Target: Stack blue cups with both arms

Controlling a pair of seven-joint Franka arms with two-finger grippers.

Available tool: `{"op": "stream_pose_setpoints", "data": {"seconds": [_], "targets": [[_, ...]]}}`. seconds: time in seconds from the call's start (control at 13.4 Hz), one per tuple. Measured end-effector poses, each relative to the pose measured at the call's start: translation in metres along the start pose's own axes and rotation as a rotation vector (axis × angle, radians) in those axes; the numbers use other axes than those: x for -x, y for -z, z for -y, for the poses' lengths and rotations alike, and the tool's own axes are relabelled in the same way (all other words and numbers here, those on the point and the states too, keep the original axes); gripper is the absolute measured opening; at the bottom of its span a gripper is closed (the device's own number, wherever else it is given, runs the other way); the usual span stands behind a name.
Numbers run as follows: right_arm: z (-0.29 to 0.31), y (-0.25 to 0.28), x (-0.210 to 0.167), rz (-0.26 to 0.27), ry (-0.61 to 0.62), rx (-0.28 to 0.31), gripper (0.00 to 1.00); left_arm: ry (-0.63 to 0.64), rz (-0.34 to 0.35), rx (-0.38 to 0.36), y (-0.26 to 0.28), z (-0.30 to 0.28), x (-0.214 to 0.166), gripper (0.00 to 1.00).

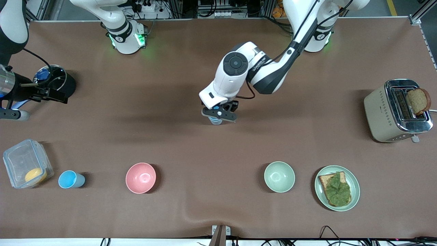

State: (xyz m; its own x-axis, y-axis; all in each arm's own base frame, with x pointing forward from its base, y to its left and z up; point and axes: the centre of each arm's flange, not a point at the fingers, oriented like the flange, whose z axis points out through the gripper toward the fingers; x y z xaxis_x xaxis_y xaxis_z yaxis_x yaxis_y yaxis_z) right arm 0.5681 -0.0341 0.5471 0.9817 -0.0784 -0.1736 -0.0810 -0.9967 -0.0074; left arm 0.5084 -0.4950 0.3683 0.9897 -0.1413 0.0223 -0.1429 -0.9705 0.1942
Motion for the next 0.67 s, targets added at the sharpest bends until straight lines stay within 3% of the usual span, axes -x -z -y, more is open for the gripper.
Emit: {"op": "stream_pose_setpoints", "data": {"seconds": [0.07,0.3,0.67], "targets": [[0.0,0.0,0.0,0.0,0.0,0.0,1.0,0.038,-0.03,-0.002,0.022,0.025,-0.014,0.98],[0.0,0.0,0.0,0.0,-0.001,0.0,1.0,0.158,-0.099,-0.031,0.11,0.151,-0.044,1.0],[0.0,0.0,0.0,0.0,-0.001,0.001,1.0,0.139,-0.007,-0.124,0.221,0.289,0.005,1.0]]}}
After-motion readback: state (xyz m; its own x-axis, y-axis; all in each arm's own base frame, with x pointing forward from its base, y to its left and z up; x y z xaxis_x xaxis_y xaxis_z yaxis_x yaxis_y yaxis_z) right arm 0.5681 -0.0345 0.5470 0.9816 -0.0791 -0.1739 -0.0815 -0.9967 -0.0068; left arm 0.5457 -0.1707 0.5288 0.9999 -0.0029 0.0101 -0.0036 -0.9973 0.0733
